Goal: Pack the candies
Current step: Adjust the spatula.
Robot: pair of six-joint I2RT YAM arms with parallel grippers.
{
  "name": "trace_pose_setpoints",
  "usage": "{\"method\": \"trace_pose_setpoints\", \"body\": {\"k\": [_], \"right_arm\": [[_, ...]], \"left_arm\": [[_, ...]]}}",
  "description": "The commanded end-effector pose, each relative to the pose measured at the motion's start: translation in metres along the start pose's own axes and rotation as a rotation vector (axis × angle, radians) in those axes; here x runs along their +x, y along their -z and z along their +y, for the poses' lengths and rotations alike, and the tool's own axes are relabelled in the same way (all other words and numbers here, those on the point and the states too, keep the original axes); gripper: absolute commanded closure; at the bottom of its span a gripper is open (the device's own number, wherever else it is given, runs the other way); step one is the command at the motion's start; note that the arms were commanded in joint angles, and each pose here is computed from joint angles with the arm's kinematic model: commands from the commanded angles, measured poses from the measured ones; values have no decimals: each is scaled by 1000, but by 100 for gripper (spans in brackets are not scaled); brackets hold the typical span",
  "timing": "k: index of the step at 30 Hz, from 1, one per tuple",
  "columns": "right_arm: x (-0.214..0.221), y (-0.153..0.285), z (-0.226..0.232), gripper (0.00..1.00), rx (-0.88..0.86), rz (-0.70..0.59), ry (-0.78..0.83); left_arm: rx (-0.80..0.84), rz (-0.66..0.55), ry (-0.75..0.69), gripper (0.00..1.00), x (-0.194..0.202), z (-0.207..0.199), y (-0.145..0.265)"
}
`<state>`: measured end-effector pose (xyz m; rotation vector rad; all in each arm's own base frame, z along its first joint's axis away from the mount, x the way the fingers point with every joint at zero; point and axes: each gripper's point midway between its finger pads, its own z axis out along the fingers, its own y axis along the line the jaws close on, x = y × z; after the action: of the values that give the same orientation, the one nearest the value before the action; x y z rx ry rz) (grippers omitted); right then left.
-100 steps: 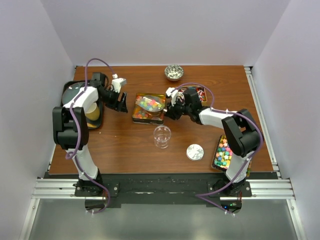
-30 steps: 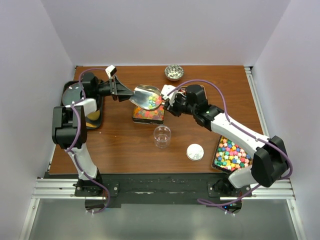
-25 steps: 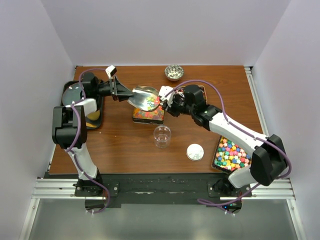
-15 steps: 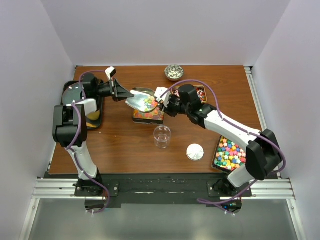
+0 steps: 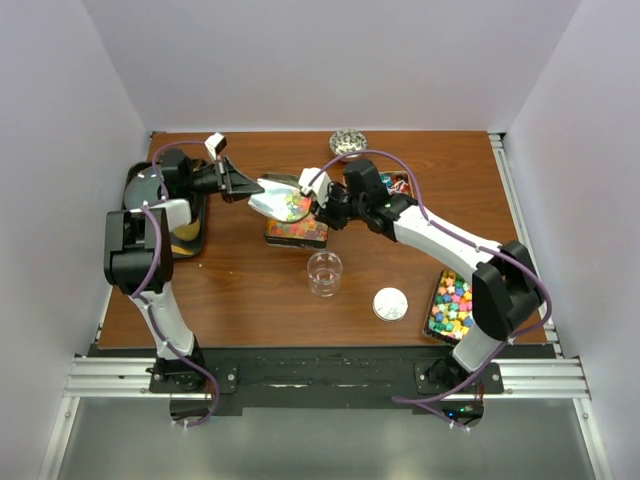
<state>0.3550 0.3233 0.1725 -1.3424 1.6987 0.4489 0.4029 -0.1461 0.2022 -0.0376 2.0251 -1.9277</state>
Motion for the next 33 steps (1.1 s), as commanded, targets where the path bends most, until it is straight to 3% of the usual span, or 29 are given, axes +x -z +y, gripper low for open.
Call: {"method": "trace_pose_setpoints", "body": {"k": [1,4,8,11,12,14,15,16,20,25,27,28,29,30,31,32,33], "right_arm": [[-35,-5,-1,69,-18,-95,19],[-34,-9,0,70,-24,-98,17],[-33,-13,2,94,-40,-89,17],[-35,-10,3,100,-47,-92,27],[-35,-8,4,100,-54,-96,25],[-31,-3,-6,100,-23,-100,2],[-29,3,-9,100,-10,-101,-18],[-28,8,-13,100,2,-109,-33],[-30,39,-38,100,66,-167,-107],[-42,81,-48,100,124,-227,-129],[-34,89,-40,100,121,-211,-95],[-36,101,-34,100,120,-211,-74],[-27,103,-28,100,106,-191,-44],[-25,108,-23,100,96,-179,-25],[-18,117,-17,100,84,-153,-22],[-12,121,-10,100,65,-140,8],[-7,125,-6,100,56,-122,24]], "left_arm": [[37,98,11,100,21,-13,-5],[37,100,22,100,21,-11,-3],[34,96,34,100,21,-10,-2],[28,82,25,100,18,-8,0],[24,64,10,84,12,-8,2],[17,21,-69,70,3,-11,6],[15,3,-103,45,-4,-15,11],[15,-5,-126,36,-7,-19,14],[15,-38,-237,27,-17,-33,25],[0,-50,-253,19,-13,-27,31],[-28,-57,-312,0,-15,-19,31],[-105,-71,-125,0,-8,3,31],[-169,-60,-367,0,-21,7,32],[-235,-29,-382,0,-18,22,30],[-371,14,-309,0,-5,44,34],[-435,71,-471,0,-12,49,32],[-500,104,-472,0,-10,64,34]]}}
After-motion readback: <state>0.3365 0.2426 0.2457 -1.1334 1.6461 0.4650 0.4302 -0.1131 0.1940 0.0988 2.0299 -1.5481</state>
